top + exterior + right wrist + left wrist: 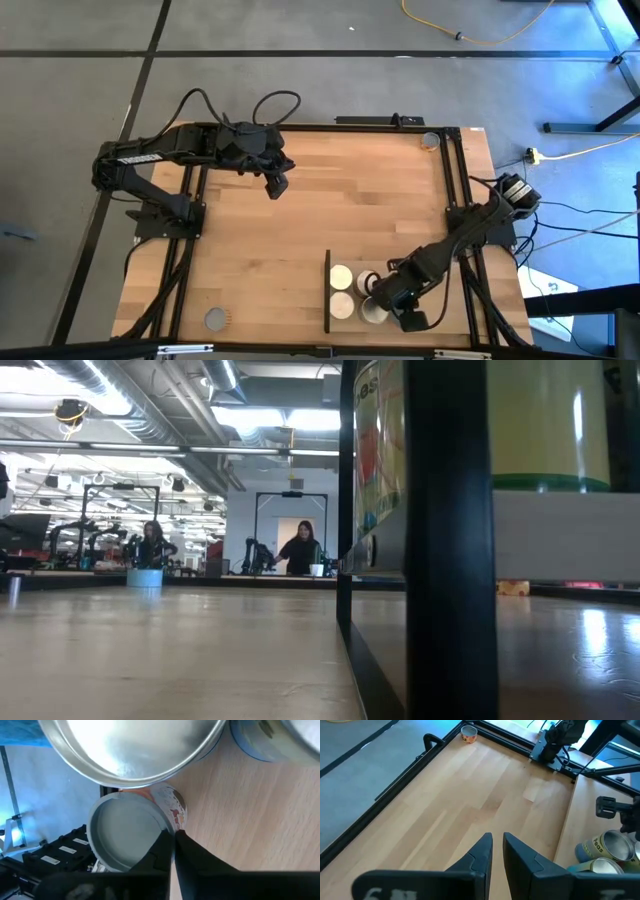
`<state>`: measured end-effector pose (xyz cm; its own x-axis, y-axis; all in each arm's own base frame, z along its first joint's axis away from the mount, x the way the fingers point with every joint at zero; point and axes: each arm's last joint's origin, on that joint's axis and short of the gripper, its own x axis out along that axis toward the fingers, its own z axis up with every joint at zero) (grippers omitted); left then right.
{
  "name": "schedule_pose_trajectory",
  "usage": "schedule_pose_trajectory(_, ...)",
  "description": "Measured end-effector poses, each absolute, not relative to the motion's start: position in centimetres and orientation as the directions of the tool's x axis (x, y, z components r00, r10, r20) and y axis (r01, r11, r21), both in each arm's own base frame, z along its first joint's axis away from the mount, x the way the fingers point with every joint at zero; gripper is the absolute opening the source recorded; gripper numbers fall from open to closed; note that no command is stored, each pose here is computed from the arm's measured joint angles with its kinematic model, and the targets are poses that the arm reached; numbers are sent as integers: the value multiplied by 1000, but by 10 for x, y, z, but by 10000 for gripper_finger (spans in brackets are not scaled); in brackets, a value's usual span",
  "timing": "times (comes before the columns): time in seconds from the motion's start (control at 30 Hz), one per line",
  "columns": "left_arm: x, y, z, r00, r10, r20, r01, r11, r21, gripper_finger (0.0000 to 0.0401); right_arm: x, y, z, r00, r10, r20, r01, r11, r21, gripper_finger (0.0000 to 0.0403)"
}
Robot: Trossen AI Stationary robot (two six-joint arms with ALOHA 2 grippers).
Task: Pick and place cans onto a shelf
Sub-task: Put the canned diced tomatoes on the shelf, then put the bottom canned pineapple rings on the shelf
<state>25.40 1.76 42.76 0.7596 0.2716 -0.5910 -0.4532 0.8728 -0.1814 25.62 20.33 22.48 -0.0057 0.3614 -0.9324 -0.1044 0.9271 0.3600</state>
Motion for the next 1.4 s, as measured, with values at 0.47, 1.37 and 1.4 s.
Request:
schedule_pose_trajectory(0.47,254,16,427,770,222,-598,-417,884,-209,39,255,205,236,-49,396,-917,-107,911,399,49)
schedule_pose_trajectory(1.37,180,-121,397,328,-227,-917,68,974,-217,39,249,176,394,357,-32,-934,0,999,-34,52)
schedule_pose_trajectory(1.4,177,-128,396,328,-227,-917,60,974,-219,39,248,175,395,359,-45,-932,4,999,-47,52)
